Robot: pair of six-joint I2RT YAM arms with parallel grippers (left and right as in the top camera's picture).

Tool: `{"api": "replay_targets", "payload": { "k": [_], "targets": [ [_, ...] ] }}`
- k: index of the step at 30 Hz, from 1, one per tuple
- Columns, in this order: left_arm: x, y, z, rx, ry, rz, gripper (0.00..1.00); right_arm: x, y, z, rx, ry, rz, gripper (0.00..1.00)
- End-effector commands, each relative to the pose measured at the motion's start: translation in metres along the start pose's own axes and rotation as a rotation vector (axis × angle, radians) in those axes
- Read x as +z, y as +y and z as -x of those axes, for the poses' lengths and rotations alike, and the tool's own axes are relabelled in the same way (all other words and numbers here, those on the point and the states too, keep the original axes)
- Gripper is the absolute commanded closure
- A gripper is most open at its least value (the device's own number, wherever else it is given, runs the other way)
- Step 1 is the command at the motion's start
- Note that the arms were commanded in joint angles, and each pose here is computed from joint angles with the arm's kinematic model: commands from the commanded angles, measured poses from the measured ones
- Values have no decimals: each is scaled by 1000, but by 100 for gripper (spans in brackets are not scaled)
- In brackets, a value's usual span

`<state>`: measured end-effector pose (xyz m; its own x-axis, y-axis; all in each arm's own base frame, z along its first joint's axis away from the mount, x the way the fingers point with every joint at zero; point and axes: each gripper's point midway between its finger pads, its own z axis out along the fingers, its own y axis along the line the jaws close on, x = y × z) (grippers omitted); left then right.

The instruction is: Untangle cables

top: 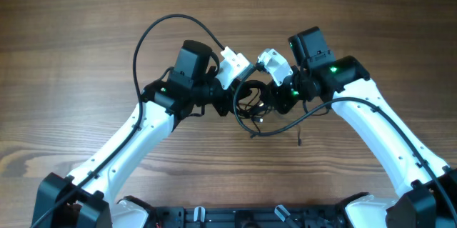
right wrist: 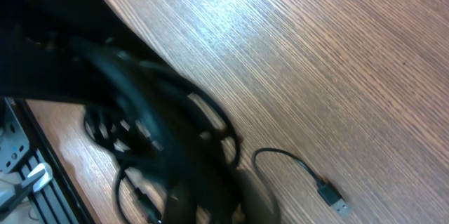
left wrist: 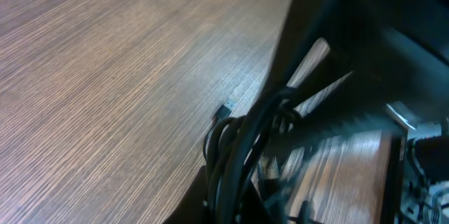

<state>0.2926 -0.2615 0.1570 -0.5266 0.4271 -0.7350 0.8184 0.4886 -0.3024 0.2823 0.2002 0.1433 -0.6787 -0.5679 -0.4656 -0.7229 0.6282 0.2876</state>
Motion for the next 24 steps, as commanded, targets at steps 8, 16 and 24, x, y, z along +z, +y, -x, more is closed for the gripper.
{"api": "replay_targets", "payload": {
  "k": [8, 16, 24],
  "targets": [
    [-43, 101, 9, -627, -176, 325, 96, -10, -34, 56, 679, -256, -95, 0],
    [-68, 141, 4, -1029, -330, 459, 96, 3, -8, 65, 792, -260, 57, 5],
    [-70, 144, 3, -1039, -338, 476, 96, 38, 25, 81, 670, -260, 119, 52]
  ]
}}
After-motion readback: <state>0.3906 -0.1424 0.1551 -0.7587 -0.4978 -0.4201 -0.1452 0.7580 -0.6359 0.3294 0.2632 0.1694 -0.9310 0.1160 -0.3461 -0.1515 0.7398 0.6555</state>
